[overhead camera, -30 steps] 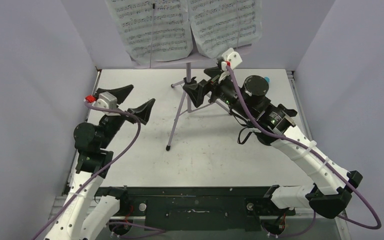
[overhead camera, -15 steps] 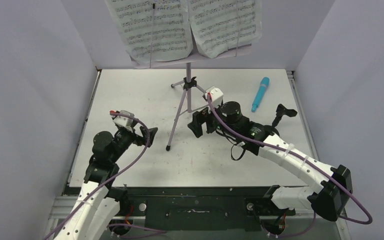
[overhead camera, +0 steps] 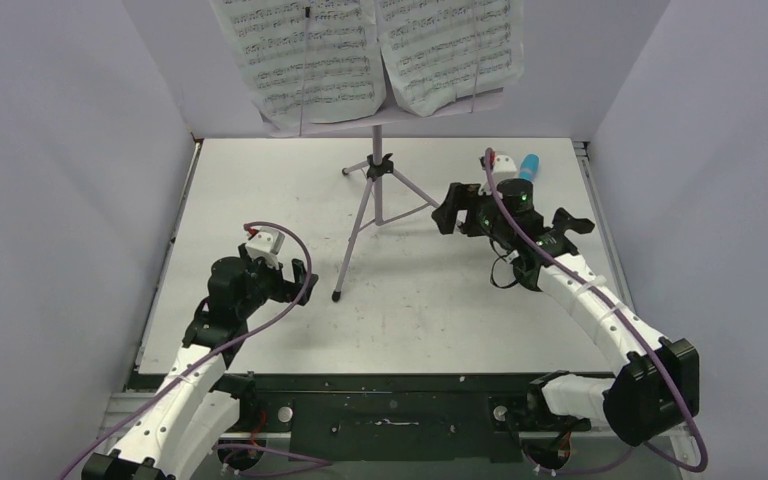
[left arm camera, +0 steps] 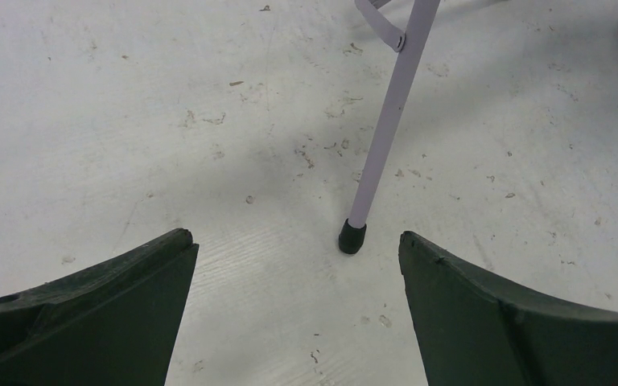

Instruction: Set up the instrument practice props

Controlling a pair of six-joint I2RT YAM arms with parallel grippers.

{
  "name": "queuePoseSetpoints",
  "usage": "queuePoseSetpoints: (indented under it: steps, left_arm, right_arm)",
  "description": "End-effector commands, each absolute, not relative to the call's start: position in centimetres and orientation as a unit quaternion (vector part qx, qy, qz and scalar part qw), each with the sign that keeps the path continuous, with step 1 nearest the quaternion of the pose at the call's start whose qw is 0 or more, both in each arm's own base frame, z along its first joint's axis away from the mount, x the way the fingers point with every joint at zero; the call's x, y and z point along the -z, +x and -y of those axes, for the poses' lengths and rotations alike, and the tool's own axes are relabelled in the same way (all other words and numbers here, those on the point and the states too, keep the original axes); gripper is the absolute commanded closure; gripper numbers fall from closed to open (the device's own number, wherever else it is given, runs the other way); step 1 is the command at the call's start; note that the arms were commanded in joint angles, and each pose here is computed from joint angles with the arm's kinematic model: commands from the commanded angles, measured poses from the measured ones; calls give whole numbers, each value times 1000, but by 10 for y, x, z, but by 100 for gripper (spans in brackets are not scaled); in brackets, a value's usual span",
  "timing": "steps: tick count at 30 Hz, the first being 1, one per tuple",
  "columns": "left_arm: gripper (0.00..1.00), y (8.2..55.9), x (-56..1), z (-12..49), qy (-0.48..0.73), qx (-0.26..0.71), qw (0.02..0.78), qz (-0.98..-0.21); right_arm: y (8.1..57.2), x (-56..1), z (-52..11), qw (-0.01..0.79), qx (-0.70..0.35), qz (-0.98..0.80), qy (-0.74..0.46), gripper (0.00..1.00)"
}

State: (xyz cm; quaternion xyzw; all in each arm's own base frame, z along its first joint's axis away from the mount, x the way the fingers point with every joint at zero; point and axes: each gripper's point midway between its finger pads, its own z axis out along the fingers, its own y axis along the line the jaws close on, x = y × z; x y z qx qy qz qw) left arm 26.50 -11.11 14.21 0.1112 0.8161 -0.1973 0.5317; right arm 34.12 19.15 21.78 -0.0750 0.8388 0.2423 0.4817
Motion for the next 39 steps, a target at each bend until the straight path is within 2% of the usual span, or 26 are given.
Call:
queuePoseSetpoints:
  steps: [1,6,11,21,31,35,39]
  left_arm:
    - [4,271,-158,114,116,205,553,-799]
    - [4,270,-159,115,114,207,554,-798]
    - [4,268,-161,113,111,206,562,-794]
    - [4,268,-161,115,115,209,560,-793]
    - [4,266,-162,116,120,213,561,-790]
    - [4,266,-163,117,123,216,561,-789]
    - [4,265,-163,118,124,217,561,-789]
  right_arm:
    - [375,-248,-164,510,-225,-830,-27,10]
    - [408,-266,-115,530,-165,-831,43,10]
    - [422,-276,-52,544,-46,-828,131,10]
    - [385,-282,36,525,125,-793,283,10]
    - [341,-261,93,484,192,-766,377,10]
    - [334,-249,108,465,169,-774,394,10]
    - [339,-234,94,459,115,-800,370,10]
